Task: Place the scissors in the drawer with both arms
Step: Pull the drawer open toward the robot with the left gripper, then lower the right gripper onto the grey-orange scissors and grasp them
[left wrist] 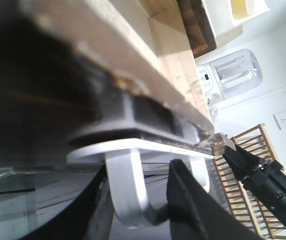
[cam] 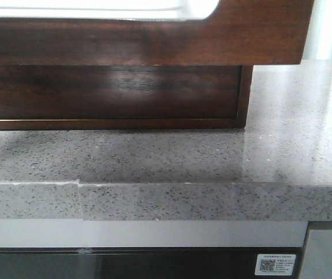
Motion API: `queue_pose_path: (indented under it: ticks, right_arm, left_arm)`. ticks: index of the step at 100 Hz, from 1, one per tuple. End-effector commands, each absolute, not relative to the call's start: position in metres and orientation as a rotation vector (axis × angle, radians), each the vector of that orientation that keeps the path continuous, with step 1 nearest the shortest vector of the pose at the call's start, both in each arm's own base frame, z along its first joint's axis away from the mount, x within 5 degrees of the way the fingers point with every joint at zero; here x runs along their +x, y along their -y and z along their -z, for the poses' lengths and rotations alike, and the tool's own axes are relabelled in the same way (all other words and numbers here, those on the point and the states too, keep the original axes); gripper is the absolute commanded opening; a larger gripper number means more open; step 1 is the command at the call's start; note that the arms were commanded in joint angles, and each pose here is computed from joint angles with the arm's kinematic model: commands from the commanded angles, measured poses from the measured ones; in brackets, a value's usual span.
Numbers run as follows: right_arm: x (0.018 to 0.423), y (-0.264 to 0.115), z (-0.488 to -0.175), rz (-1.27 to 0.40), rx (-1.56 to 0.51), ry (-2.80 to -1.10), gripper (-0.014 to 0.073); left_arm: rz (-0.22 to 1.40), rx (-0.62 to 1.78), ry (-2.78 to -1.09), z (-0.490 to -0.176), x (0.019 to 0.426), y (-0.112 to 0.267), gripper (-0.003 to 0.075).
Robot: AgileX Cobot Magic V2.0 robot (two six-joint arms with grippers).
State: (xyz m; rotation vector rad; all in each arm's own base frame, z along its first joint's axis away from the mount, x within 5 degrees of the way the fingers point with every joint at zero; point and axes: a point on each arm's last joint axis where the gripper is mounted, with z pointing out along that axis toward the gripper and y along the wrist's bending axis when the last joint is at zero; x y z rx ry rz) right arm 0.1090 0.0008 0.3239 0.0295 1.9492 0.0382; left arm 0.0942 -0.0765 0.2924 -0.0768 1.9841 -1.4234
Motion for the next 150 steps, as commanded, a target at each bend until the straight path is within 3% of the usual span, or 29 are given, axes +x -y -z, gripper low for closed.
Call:
queue_pose_path:
  ticks: [1, 12, 19, 33, 57, 83, 118, 150]
  right_arm:
    - [0.112, 0.000, -0.339, -0.029, 0.031, -1.861, 0.0568]
    - [0.112, 0.000, -0.339, -0.029, 0.031, -1.863, 0.0568]
    - [0.112, 0.000, -0.339, -0.029, 0.031, -1.865, 0.0568]
    - [0.110, 0.000, -0.343, -0.016, 0.022, -1.889, 0.0568]
    - [0.120, 0.011, -0.362, 0.105, 0.058, -2.026, 0.0568]
    - [0.165, 0.045, -0.362, 0.234, 0.294, -2.262, 0.0566]
    - [0.245, 0.079, -0.327, 0.185, 0.322, -2.532, 0.0563]
    - [0.313, 0.100, -0.301, 0.166, 0.272, -2.718, 0.0422]
  left_arm:
    - [1.327, 0.204, -1.924, -0.306, 0.085, 0.080, 0.0237]
    - [1.299, 0.219, -1.939, -0.305, 0.085, 0.079, 0.0437]
    - [1.267, 0.241, -1.954, -0.304, 0.085, 0.079, 0.0486]
    - [1.077, 0.300, -2.046, -0.309, 0.083, 0.073, 0.0471]
    - [0.555, 0.294, -2.128, -0.333, 0.063, 0.045, 0.0471]
    - [0.310, 0.411, -2.055, -0.347, 0.055, 0.032, 0.0471]
    - [0.239, 0.381, -1.858, -0.366, 0.063, 0.028, 0.0471]
    - [0.240, 0.374, -1.841, -0.367, 0.064, 0.028, 0.0471]
